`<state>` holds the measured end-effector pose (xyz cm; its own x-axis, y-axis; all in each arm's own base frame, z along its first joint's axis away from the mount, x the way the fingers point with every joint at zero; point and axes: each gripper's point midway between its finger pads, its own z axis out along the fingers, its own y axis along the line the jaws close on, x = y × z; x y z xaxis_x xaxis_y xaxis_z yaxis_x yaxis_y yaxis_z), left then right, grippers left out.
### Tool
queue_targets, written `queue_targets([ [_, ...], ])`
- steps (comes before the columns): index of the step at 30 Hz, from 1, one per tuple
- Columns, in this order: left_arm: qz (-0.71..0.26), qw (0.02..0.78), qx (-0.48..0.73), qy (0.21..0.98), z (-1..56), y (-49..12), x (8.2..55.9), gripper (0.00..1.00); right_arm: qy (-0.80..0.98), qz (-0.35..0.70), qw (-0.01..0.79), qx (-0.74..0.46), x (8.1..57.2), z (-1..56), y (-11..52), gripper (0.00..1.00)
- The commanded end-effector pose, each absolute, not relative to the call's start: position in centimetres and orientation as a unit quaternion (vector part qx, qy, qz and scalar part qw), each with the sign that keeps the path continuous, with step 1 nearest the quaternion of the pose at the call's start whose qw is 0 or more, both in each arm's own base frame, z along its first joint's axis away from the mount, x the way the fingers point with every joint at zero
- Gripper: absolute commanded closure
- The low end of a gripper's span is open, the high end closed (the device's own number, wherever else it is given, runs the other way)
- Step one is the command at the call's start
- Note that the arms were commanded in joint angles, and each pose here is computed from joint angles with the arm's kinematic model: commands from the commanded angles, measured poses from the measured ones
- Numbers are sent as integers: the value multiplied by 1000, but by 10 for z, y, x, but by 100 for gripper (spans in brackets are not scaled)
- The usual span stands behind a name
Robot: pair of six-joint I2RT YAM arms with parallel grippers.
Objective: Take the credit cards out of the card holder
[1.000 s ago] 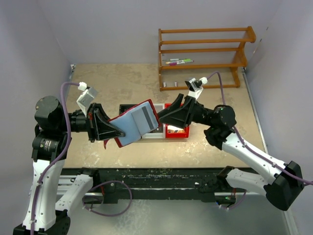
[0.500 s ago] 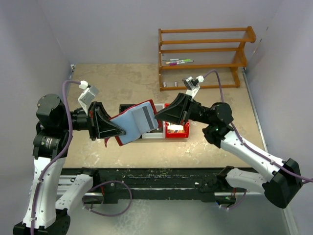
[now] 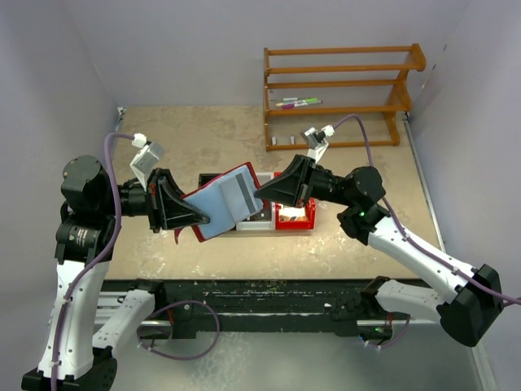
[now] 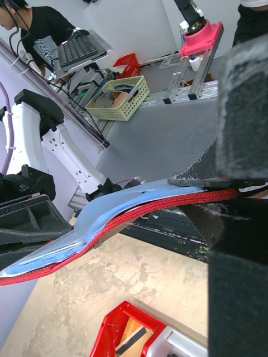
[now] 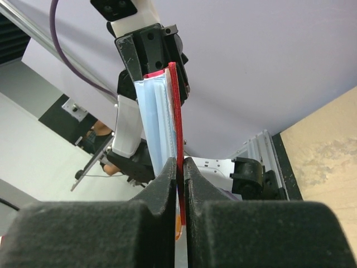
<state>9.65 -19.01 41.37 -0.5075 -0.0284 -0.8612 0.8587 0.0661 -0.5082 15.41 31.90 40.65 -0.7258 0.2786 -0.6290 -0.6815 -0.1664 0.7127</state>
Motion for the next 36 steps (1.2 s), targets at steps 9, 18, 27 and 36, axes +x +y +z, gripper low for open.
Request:
queue_targets([
  [9,-586,395,343,619,418,-190,102,100,434,796,326,-268,101,460,295,97],
  [18,-586,397,342,618,419,-190,102,100,451,791,323,-258,109,453,302,100],
  [27,-587,397,342,618,420,-191,104,100,533,721,366,-248,127,440,324,96],
  [36,-587,398,342,617,421,-190,103,100,551,697,392,-239,134,439,330,84],
])
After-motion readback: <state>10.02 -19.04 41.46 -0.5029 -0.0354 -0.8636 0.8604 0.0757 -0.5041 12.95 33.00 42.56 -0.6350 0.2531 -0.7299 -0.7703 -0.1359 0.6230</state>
